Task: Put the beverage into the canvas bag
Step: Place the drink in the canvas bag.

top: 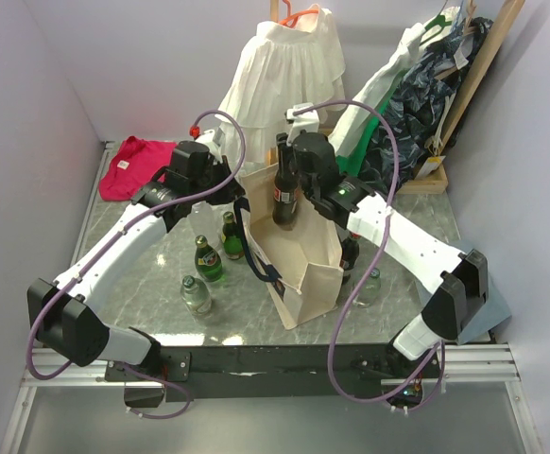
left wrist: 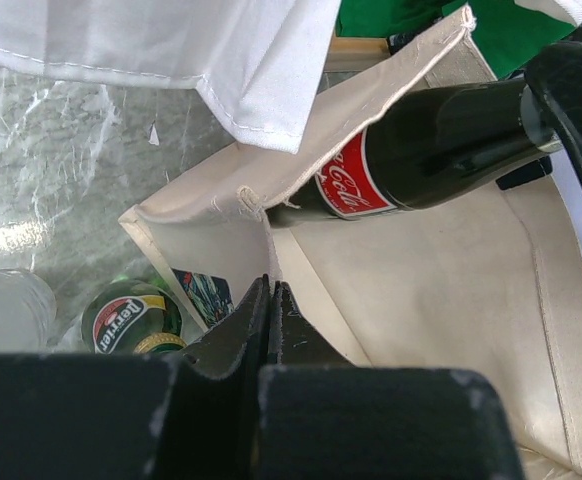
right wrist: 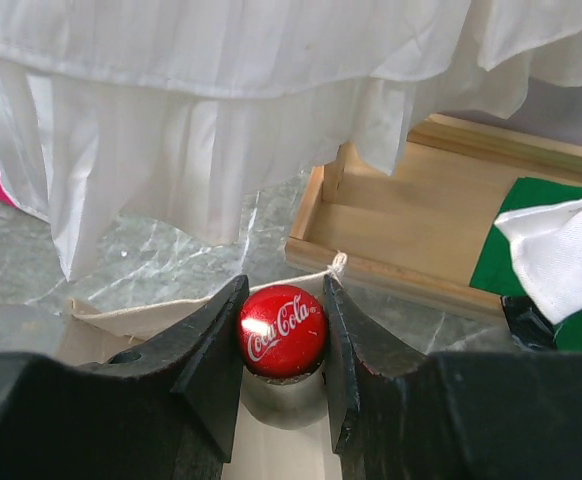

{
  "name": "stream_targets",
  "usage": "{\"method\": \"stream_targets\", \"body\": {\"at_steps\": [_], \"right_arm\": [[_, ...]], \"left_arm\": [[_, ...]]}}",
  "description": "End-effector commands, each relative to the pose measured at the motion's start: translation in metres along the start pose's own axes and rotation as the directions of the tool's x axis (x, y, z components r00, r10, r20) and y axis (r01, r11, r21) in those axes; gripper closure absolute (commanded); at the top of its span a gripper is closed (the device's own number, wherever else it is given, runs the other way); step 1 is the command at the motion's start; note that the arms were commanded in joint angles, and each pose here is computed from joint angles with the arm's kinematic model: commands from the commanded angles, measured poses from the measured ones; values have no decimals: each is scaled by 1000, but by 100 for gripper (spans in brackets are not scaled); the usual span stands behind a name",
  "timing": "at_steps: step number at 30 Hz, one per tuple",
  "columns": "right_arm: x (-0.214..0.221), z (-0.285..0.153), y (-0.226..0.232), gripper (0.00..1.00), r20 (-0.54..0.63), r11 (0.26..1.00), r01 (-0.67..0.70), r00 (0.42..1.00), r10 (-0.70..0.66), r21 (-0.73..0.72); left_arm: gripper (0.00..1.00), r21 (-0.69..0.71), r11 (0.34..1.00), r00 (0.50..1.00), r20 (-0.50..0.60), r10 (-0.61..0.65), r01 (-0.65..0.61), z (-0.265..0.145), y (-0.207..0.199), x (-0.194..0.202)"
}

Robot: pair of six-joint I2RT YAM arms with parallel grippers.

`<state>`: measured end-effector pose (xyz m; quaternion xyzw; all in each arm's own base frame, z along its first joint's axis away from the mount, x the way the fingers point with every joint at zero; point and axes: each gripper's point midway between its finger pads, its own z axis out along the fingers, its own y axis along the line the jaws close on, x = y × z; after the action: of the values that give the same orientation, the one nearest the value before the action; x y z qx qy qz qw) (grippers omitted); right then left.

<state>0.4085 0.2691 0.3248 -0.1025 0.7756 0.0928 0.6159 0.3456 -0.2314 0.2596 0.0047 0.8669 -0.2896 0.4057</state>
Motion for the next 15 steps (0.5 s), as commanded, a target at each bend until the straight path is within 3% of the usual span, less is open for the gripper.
{"method": "stream_targets", "body": {"at_steps": [1, 15], "right_arm": [[-130, -48, -17, 100, 400, 981, -193, 897, 189, -32], [-92, -23, -11, 100, 366, 980, -200, 911, 192, -16]], "left_arm": [[99, 10, 1000, 999, -36, 12, -12, -6, -6, 6], [99, 4, 1000, 998, -52, 24, -24, -5, -4, 9]]}}
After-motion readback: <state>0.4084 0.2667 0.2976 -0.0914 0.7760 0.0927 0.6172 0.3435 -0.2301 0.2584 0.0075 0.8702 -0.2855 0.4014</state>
